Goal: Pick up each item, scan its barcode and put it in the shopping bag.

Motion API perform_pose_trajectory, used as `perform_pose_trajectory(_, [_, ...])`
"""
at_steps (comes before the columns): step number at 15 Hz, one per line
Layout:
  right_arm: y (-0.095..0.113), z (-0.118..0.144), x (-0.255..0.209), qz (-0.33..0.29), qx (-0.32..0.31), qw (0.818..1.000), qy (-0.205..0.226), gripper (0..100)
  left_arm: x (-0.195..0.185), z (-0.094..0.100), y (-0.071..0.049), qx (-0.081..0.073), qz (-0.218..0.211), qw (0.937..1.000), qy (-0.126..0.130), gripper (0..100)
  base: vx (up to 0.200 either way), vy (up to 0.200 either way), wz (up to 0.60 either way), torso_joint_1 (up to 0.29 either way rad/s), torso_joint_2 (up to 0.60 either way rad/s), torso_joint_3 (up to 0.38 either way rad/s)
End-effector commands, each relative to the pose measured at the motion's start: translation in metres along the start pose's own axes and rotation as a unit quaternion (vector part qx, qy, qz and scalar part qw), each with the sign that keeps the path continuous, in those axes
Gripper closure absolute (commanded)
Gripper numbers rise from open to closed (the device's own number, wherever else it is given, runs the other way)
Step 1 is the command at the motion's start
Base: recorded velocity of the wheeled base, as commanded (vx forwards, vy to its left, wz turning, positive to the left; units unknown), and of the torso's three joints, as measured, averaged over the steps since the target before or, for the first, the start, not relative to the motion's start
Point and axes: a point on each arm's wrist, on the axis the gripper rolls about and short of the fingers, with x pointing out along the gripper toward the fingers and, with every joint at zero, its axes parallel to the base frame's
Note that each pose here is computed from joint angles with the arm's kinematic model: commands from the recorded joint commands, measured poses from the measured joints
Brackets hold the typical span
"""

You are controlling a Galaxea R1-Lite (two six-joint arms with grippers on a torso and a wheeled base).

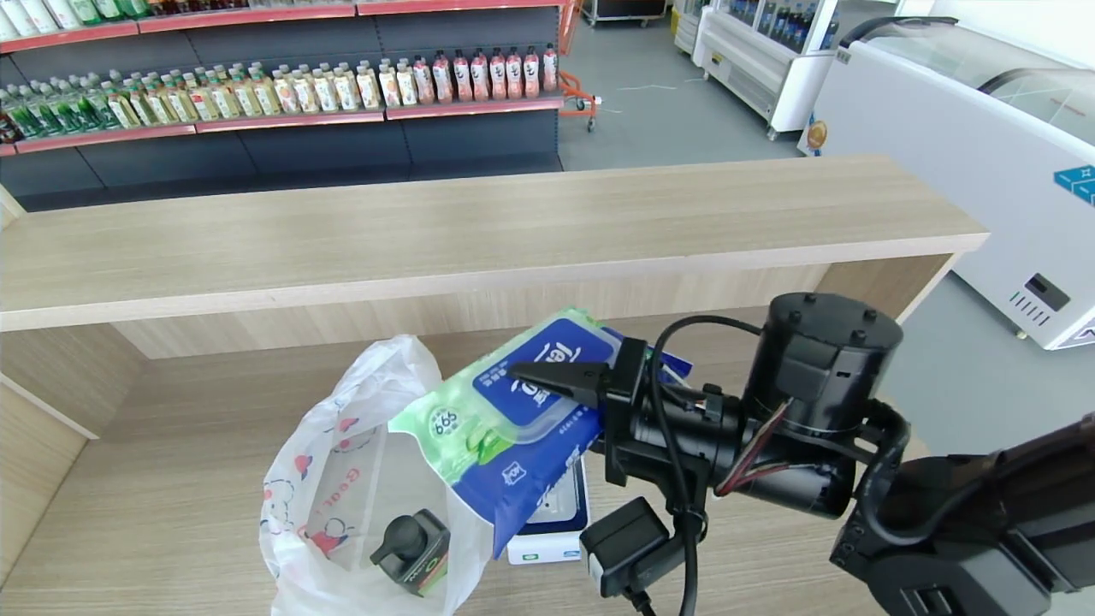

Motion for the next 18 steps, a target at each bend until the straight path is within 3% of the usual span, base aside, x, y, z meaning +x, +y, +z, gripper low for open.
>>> perform_pose_trajectory(1, [0.015, 0.007, 0.004, 0.017, 0.002, 1.000, -0.011, 100, 0.000, 0.000, 0.000, 0.000, -0.001, 1.0000, 0.000, 0, 0.000, 0.000, 0.00, 0.000, 0.00, 0.000])
perform_pose_trajectory(5, [0.038, 0.018, 0.013, -0.021, -0.023, 1.000, -0.006, 100, 0.000, 0.000, 0.000, 0.000, 0.000, 1.0000, 0.000, 0, 0.000, 0.000, 0.00, 0.000, 0.00, 0.000])
perform_pose_trajectory(10, [0.052, 0.022, 0.012, -0.024, -0.035, 0.998, 0.039, 100, 0.000, 0.000, 0.000, 0.000, 0.000, 1.0000, 0.000, 0, 0.000, 0.000, 0.00, 0.000, 0.00, 0.000])
perform_pose_trajectory(14, [0.068, 0.022, 0.009, -0.016, -0.050, 0.998, 0.046, 100, 0.000, 0.000, 0.000, 0.000, -0.001, 1.0000, 0.000, 0, 0.000, 0.000, 0.00, 0.000, 0.00, 0.000])
perform_pose_trajectory(18, [0.072, -0.004, -0.007, -0.001, -0.073, 0.994, 0.086, 100, 0.000, 0.000, 0.000, 0.000, -0.001, 1.0000, 0.000, 0, 0.000, 0.000, 0.00, 0.000, 0.00, 0.000])
